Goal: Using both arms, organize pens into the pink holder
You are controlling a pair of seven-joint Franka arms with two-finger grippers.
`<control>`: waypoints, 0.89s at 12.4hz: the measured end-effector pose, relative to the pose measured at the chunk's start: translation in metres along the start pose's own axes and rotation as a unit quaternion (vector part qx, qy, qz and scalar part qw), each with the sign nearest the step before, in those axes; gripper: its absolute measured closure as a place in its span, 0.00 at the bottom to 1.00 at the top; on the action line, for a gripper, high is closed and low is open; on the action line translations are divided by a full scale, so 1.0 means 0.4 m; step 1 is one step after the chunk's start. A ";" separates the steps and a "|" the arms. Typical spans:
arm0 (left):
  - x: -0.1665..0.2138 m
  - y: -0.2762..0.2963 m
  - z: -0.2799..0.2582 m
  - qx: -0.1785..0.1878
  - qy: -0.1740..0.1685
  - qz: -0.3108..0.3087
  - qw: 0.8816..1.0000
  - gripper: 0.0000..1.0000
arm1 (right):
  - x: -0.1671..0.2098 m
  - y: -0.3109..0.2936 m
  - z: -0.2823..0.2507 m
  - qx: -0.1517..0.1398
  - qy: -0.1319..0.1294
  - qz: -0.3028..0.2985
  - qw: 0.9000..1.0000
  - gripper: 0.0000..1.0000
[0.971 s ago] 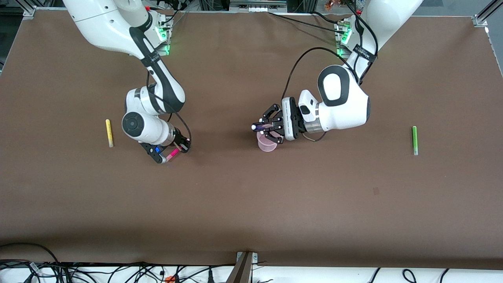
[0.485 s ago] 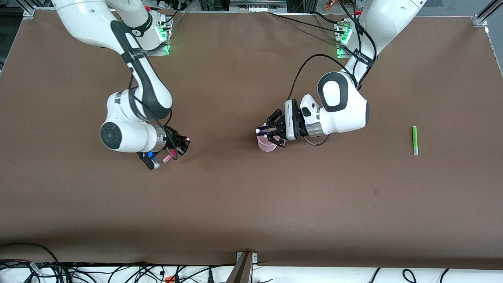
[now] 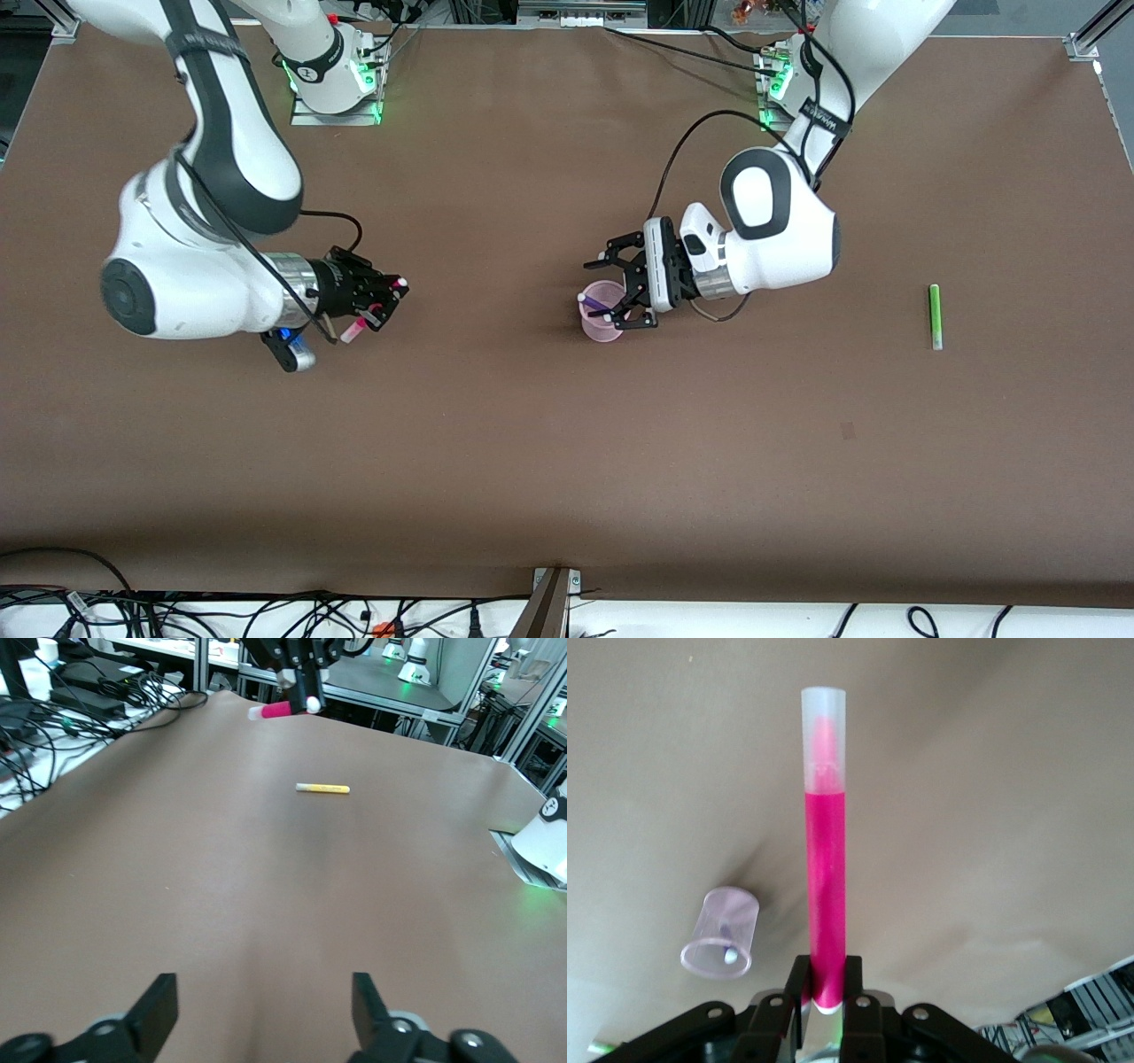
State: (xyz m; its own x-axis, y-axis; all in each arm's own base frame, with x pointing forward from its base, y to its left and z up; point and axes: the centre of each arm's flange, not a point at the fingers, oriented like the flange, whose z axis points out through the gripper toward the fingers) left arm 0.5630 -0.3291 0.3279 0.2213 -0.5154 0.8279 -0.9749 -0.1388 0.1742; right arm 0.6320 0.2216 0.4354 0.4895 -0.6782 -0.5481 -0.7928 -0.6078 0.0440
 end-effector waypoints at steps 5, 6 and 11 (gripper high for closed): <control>-0.002 -0.075 -0.161 0.015 -0.041 -0.031 0.999 0.00 | -0.083 -0.051 0.021 0.045 -0.150 0.044 0.987 0.82; -0.001 -0.088 -0.193 0.006 -0.053 -0.045 0.998 0.00 | -0.089 -0.071 0.053 0.048 -0.188 0.054 0.979 0.82; -0.050 -0.142 -0.352 -0.023 -0.179 -0.136 0.974 0.00 | -0.107 -0.206 0.320 0.078 -0.304 0.109 0.943 0.82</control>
State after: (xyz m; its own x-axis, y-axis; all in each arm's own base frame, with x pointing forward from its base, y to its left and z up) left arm 0.6105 -0.1920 0.3766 0.4585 -0.7283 0.5093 -0.8770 -0.2779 0.3921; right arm 0.6298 0.3536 0.3484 0.0477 -0.3889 -0.9201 -0.9174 -0.3814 0.1136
